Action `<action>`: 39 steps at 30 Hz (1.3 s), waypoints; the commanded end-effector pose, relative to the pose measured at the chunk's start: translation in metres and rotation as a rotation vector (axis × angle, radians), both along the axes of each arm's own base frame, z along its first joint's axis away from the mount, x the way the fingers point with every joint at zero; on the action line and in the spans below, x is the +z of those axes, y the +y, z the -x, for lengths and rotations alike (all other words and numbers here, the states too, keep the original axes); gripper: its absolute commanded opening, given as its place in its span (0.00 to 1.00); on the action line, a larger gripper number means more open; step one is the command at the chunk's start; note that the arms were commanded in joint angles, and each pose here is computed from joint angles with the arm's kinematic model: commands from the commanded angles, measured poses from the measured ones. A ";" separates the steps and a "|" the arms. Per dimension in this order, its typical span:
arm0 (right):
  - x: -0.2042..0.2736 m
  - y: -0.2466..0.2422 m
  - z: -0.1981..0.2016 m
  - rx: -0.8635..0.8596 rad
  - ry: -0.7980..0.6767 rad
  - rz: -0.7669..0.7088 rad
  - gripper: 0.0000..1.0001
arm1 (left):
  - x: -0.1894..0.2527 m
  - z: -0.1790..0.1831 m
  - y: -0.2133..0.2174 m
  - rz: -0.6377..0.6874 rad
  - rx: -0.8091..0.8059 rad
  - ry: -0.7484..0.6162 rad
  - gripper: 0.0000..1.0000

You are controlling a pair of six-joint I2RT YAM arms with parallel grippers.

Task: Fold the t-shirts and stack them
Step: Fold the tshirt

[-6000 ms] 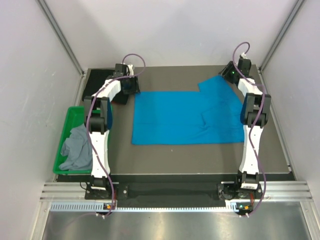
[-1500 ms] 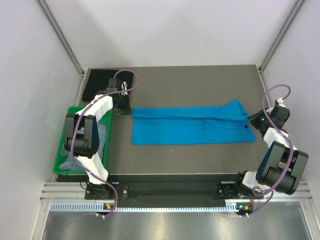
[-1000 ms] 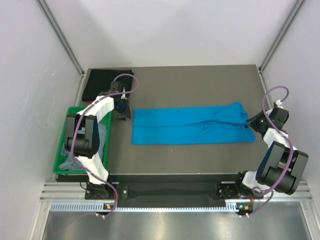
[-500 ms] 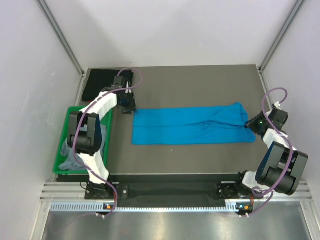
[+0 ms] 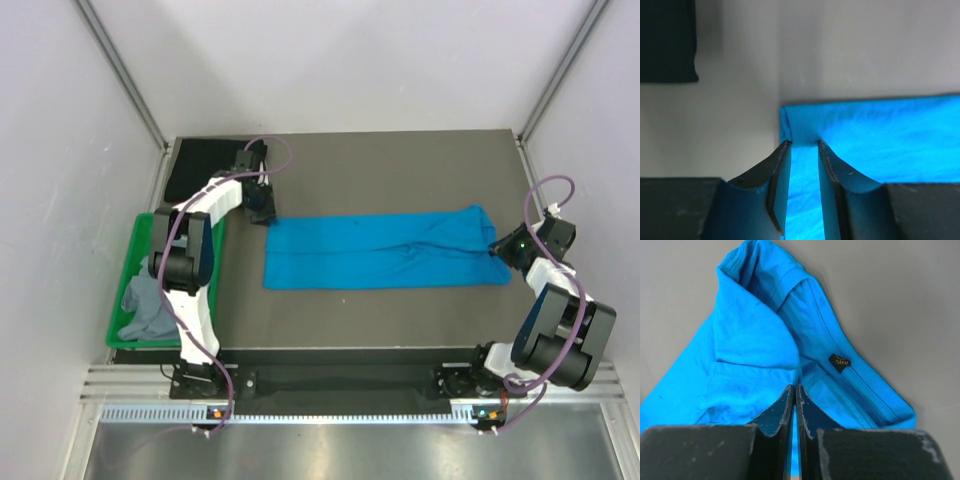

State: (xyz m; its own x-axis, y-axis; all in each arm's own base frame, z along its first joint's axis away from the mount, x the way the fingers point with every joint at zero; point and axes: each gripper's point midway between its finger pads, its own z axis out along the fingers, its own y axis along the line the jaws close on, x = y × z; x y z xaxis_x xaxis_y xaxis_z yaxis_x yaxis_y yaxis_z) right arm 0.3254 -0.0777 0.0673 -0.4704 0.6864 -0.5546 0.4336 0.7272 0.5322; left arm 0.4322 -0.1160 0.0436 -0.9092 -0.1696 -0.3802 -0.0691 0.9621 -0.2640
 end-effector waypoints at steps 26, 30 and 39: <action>0.017 -0.006 -0.011 0.006 -0.077 0.020 0.00 | 0.038 -0.041 0.005 -0.019 -0.003 -0.114 0.29; 0.019 -0.004 -0.010 0.010 -0.082 0.017 0.00 | 0.046 -0.023 0.016 -0.066 0.032 -0.078 0.33; 0.023 0.000 -0.012 0.014 -0.101 -0.006 0.00 | 0.038 0.027 0.005 0.028 0.005 -0.039 0.31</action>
State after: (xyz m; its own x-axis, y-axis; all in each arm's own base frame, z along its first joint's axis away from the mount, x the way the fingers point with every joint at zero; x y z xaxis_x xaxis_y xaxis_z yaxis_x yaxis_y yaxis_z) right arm 0.3284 -0.0734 0.0717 -0.4683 0.6905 -0.5512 0.4100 0.7225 0.5568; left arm 0.4106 -0.1065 0.0693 -0.9071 -0.1767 -0.3820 -0.0829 0.9648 -0.2495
